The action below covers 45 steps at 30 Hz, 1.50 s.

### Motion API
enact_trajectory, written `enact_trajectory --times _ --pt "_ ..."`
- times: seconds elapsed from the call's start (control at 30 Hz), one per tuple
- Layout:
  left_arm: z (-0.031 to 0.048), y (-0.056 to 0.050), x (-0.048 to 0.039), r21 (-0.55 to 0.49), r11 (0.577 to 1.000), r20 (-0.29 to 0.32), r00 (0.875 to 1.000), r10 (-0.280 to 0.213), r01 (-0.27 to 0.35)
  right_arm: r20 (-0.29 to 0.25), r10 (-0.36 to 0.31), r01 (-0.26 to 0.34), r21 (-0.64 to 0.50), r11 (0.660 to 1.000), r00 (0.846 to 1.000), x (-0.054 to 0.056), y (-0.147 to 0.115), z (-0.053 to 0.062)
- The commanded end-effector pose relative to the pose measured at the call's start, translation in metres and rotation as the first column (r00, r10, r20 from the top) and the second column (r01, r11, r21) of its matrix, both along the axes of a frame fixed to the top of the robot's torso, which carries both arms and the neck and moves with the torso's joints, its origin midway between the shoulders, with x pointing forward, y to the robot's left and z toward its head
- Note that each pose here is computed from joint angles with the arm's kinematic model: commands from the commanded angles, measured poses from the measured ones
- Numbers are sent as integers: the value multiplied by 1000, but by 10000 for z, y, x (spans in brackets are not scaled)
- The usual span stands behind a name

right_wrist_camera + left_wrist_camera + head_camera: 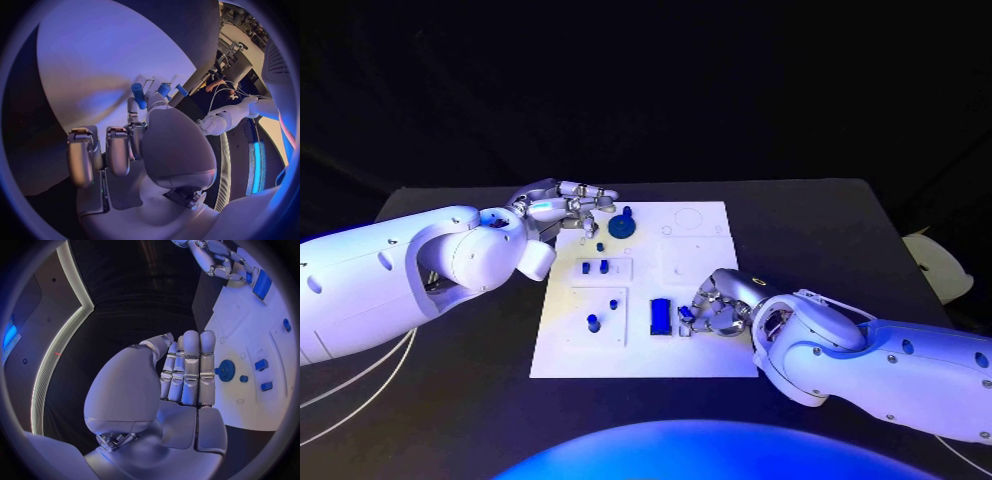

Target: Assemble the parts on the task board

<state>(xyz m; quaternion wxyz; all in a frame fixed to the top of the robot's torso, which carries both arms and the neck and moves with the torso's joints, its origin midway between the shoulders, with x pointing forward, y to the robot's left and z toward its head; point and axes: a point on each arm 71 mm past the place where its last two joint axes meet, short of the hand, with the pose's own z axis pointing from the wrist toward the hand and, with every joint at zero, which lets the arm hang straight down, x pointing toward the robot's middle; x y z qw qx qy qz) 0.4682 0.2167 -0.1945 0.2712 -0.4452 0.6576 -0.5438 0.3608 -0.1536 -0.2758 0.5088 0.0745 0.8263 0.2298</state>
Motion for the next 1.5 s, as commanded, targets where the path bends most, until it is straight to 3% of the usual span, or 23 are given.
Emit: enact_trajectory --times 0.03,1.5 --pt "17 -34 -10 -11 1000 9 1000 -26 26 -25 9 -9 -15 1000 1000 -1 11 -31" --pt "14 -22 -12 -9 1000 5 1000 -27 27 3 29 -29 -31 999 1000 -18 4 -5"
